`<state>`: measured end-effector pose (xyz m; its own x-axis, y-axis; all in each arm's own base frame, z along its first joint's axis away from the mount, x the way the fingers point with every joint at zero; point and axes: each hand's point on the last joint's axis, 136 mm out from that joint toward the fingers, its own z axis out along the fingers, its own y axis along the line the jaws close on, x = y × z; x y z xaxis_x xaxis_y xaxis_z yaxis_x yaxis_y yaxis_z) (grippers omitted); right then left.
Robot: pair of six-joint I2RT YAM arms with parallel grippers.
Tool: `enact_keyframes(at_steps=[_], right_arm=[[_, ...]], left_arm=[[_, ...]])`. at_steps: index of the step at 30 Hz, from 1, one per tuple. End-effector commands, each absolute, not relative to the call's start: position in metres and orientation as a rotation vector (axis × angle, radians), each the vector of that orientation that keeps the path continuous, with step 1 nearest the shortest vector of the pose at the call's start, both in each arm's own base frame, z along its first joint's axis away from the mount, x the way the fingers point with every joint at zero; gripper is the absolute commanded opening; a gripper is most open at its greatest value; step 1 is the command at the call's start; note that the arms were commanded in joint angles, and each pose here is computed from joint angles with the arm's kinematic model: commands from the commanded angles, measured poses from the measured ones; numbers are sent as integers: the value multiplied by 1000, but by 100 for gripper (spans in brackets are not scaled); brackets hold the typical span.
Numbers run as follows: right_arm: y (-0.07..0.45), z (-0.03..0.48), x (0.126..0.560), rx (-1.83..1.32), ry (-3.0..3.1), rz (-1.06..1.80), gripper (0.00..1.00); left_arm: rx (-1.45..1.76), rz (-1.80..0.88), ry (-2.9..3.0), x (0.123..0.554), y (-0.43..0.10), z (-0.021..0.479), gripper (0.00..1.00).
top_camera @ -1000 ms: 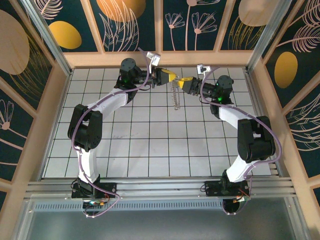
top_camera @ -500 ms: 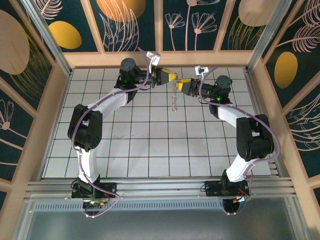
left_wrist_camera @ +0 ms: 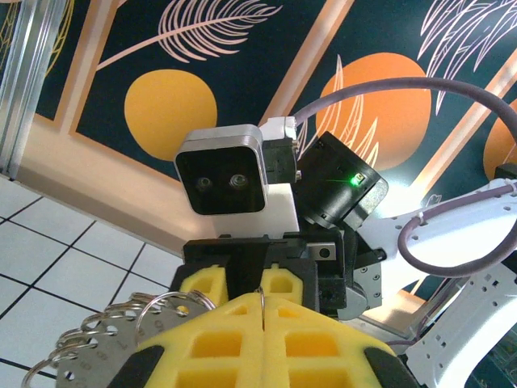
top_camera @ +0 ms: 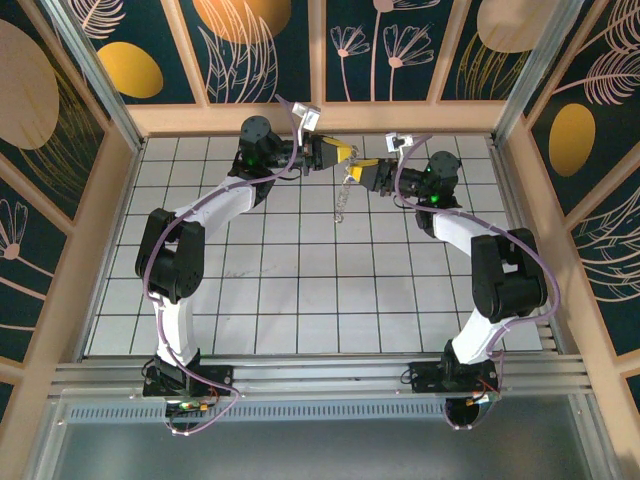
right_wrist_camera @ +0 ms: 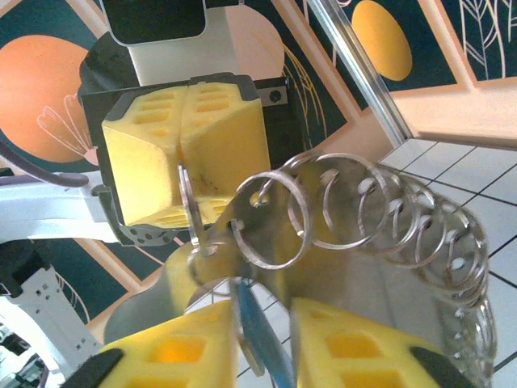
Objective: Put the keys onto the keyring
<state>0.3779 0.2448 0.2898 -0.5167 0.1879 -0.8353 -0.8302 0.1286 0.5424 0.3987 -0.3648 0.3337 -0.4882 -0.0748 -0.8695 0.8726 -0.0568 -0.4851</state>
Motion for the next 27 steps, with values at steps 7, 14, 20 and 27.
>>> enact_keyframes(at_steps=[7,14,20,27], right_arm=[[249,296,373,-712,1521,1510,1],[248,296,370,-709,1565,1493,0],[241,294,369,-690,1629,1447,0],[235,295,374,-673,1697,1393,0]], left_arm=[[918,-1607,1374,394,-360,367,0],[915,-1594,1373,394,-360,366,0],[905,-1584,1380,396,-358,363,0],[897,-1577,1383,398,-357,361,0]])
